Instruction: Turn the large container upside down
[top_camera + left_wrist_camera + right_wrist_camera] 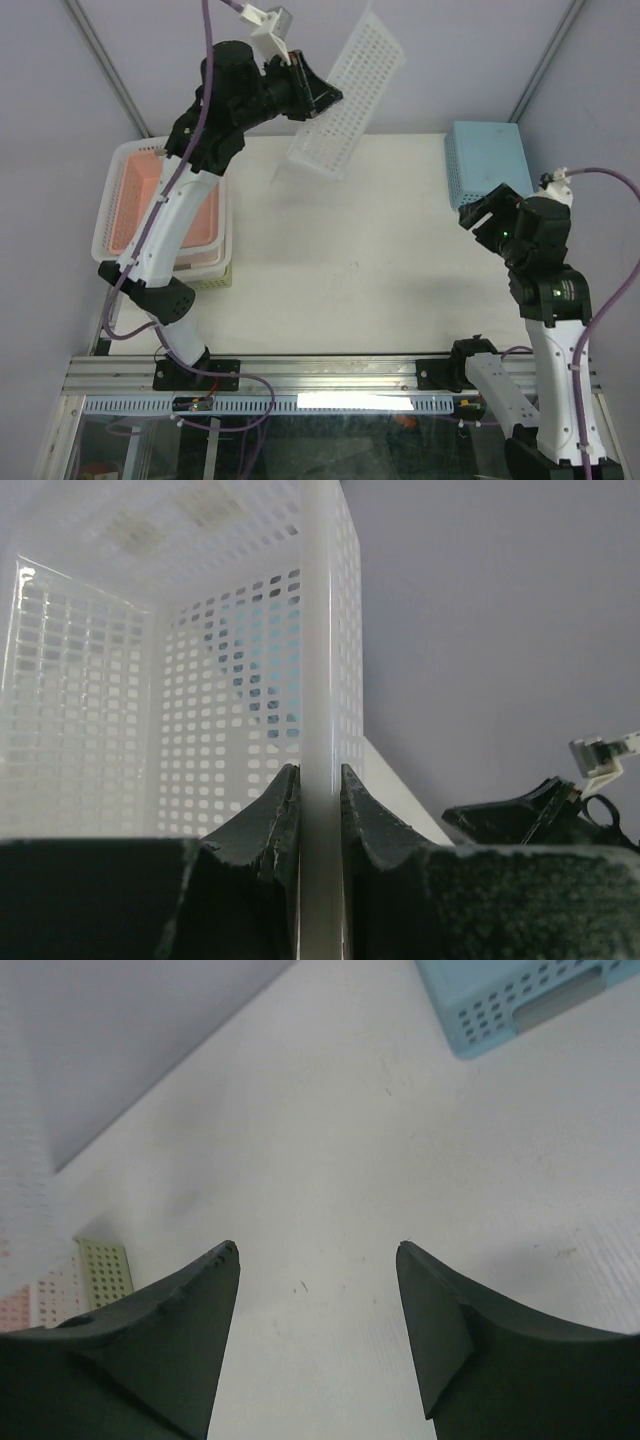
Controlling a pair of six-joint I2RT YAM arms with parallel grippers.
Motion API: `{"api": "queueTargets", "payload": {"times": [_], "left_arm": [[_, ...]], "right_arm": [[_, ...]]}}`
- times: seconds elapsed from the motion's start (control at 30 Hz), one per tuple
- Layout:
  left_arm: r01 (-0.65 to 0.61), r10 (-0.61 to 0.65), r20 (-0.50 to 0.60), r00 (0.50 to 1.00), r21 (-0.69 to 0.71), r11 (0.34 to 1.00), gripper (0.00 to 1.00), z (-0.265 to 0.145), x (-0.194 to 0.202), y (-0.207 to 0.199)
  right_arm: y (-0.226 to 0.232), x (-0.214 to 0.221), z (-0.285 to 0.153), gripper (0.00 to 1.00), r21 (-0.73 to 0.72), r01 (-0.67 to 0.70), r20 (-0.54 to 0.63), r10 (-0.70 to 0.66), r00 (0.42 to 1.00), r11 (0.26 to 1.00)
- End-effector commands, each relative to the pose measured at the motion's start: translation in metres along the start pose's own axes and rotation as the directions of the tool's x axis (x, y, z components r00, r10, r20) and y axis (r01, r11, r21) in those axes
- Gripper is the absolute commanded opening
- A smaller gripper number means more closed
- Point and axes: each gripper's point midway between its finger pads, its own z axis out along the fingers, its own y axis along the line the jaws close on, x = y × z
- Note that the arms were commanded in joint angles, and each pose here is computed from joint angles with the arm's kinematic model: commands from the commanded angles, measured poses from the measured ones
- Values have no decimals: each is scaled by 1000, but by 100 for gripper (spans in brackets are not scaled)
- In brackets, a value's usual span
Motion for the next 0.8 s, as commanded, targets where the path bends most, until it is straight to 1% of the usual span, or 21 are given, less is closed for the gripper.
{"api": "queueTargets", "payload": {"times": [0.0,0.07,0.1,0.13,0.17,0.2,0.3,0.37,0.47,0.5,0.53,0.6,0.67,0.77], "left_arm": [[176,-167,-55,984,324,929,0,30,15,-54],[247,-234,-80,969,380,891,0,38,28,-58],[298,-271,-123,955,386,873,0,42,41,-57],[334,-304,-140,942,414,846,0,45,47,-59],[380,-334,-183,925,418,825,0,51,63,-56],[437,-372,-231,899,426,792,0,55,74,-57],[558,-414,-382,826,453,695,0,62,105,-65],[623,-451,-435,779,453,638,0,65,121,-68],[724,-528,-496,689,455,518,0,64,139,-69],[756,-554,-515,654,455,470,0,64,144,-68],[798,-585,-544,602,441,411,0,63,149,-67],[839,-611,-579,540,421,343,0,66,164,-63],[864,-628,-597,500,398,308,0,69,175,-60],[880,-640,-606,473,363,306,0,75,190,-53]], "right_arm": [[1,-57,-57,68,30,24,226,-30,974,999],[-6,-66,-73,68,48,4,289,-18,957,999],[-10,-68,-79,67,57,-5,317,-13,948,998],[-15,-71,-85,67,70,-15,344,-10,939,997],[-20,-73,-89,67,81,-25,368,-6,930,996],[-24,-75,-93,67,93,-34,388,-5,922,995],[-28,-77,-100,67,98,-44,411,0,912,994],[-28,-75,-98,67,102,-42,401,-2,916,994],[-27,-72,-91,66,106,-41,376,-2,927,993],[-26,-72,-90,66,107,-41,372,-2,928,993],[-26,-71,-89,66,105,-41,367,-1,930,994],[-25,-71,-89,66,103,-42,366,1,931,994],[-26,-71,-90,66,104,-43,369,1,929,994],[-28,-70,-91,66,109,-44,369,1,929,993]]}}
